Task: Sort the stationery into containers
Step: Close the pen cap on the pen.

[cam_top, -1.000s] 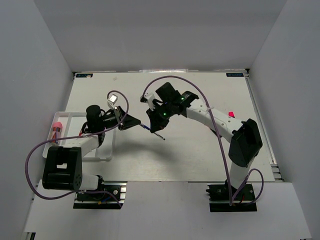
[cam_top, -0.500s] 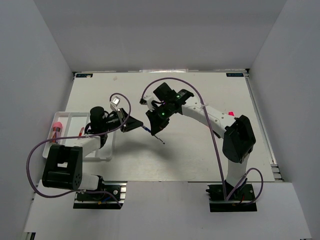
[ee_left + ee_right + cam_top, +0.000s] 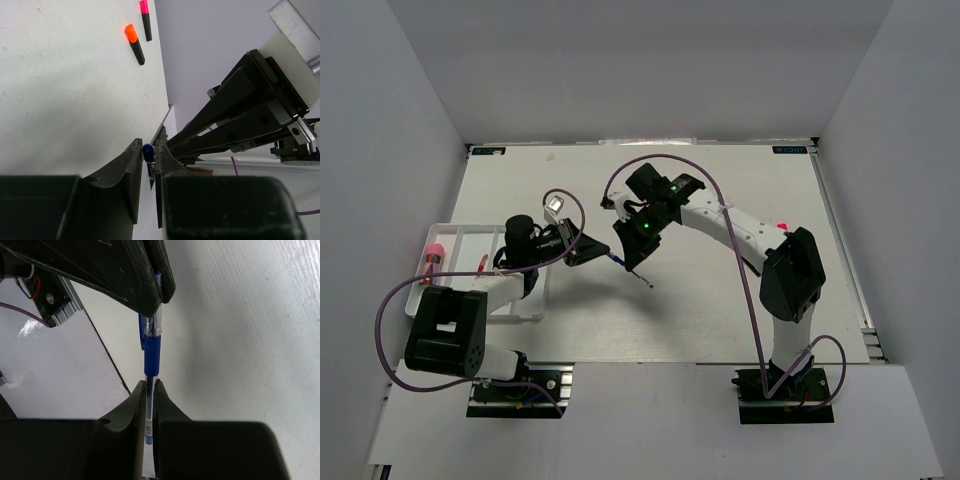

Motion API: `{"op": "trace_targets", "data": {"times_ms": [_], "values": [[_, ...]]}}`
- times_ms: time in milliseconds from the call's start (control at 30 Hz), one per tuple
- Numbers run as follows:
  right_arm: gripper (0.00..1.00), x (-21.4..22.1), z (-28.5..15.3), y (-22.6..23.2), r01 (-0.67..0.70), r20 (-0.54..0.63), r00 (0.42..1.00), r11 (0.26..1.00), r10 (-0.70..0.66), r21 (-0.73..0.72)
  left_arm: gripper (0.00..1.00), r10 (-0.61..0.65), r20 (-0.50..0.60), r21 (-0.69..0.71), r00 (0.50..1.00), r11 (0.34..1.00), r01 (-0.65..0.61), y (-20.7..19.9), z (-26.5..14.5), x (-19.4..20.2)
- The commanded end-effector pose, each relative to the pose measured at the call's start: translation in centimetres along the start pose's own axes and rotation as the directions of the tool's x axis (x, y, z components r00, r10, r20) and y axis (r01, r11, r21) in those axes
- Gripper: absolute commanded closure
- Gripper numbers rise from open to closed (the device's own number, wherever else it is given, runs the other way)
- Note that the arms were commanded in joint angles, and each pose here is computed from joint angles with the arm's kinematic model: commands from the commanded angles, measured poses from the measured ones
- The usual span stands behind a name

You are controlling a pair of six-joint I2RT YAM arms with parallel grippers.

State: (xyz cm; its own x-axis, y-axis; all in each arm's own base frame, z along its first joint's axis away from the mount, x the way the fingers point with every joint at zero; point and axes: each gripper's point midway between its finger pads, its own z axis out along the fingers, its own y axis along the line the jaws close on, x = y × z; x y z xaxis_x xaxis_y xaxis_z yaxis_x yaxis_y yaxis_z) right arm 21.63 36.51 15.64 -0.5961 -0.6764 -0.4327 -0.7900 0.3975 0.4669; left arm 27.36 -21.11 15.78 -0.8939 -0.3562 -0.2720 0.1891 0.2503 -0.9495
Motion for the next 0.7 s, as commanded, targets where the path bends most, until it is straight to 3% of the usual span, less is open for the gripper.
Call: {"op": "trace_targets", "data": {"times_ms": [0, 433, 500, 533, 667], "values": [[1.0, -8.8, -2.6, 1.7, 0.185, 0.3, 0.938, 0.983, -0.176, -0.004, 1.0, -0.028, -0.179, 0.024, 0.984, 0.999, 0.033, -0.1, 0.2, 4.8], [1.0, -4.7, -2.0, 1.3, 0.135, 0.254, 0.961, 0.988, -0.111, -0.076, 1.0, -0.059, -0.161, 0.035, 0.985, 0.997, 0.065, -0.3, 0.6, 2.8], [0.95, -4.3, -1.9, 0.9, 0.118, 0.248, 0.964, 0.989, -0.093, -0.088, 1.0, -0.06, -0.162, 0.035, 0.985, 0.997, 0.067, -0.2, 0.9, 2.5], [0.85, -4.2, -1.9, 0.9, 0.115, 0.247, 0.965, 0.989, -0.09, -0.091, 1.0, -0.06, -0.164, 0.035, 0.985, 0.997, 0.066, -0.1, 0.9, 2.5], [0.64, -3.5, -1.9, 0.2, 0.088, 0.237, 0.969, 0.991, -0.063, -0.099, 1.0, -0.052, -0.169, 0.039, 0.984, 0.997, 0.059, 0.0, 1.3, 2.0]]}}
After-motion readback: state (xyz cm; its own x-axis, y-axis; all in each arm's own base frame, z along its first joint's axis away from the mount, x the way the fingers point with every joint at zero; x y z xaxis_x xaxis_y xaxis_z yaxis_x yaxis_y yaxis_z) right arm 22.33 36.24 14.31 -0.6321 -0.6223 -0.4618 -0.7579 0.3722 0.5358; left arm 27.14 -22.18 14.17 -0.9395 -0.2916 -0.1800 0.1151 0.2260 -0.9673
